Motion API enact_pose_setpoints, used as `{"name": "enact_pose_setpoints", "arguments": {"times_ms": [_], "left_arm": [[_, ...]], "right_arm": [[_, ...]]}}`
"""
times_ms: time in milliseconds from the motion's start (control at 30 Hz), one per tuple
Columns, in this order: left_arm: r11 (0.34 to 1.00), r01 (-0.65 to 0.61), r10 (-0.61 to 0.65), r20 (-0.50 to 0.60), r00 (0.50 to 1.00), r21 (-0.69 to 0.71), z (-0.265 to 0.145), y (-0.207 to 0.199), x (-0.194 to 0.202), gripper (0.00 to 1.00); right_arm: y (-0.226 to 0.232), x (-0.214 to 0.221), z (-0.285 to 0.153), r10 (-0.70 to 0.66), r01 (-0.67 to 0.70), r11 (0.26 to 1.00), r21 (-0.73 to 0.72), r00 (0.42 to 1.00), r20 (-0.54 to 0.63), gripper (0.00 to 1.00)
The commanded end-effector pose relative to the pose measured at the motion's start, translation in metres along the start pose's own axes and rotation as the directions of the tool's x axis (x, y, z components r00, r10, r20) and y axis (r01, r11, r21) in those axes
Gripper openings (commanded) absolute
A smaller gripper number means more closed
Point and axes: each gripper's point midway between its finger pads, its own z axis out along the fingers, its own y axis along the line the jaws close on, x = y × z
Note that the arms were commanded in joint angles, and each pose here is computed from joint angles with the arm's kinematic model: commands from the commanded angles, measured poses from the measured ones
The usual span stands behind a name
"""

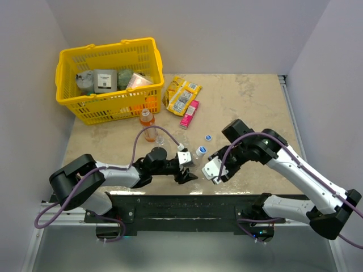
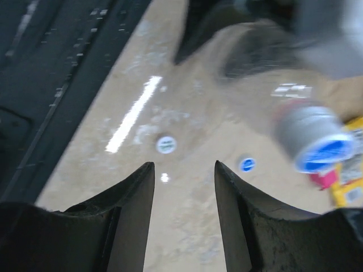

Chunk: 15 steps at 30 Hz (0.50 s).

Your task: Screw on the bottle caps

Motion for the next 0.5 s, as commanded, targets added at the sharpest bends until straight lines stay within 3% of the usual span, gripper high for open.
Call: {"name": "enact_pose_setpoints", "arguments": {"times_ms": [0,100,200,333,467], "left_arm": [[0.997,-0.017,0.029,0.174,0.984,-0.071,-0.001,0.018,-0.053,0.00],[0.998,-0.016,0.025,0.158,0.987,-0.058,0.000,0.016,-0.048,0.00],[0.999,-0.033,0.038,0.122,0.992,-0.040,0.002,0.013,-0.039,0.00],[0.997,-0.082,0.082,0.077,0.994,0.002,0.002,0.007,-0.027,0.00],[0.994,-0.100,0.099,0.042,0.994,0.039,0.002,0.002,-0.019,0.00]], "right_arm": [[0.072,0.014,-0.009,0.223,-0.237,0.961,-0.144,0.969,-0.103,0.48],[0.069,0.011,-0.013,0.284,-0.295,0.948,-0.116,0.953,-0.105,0.43],[0.034,-0.006,-0.027,0.305,-0.305,0.952,-0.017,0.952,-0.026,0.43],[-0.016,-0.028,-0.043,0.266,-0.272,0.958,0.089,0.961,0.071,0.43],[-0.039,-0.040,-0.045,0.158,-0.170,0.980,0.104,0.981,0.115,0.47]]}}
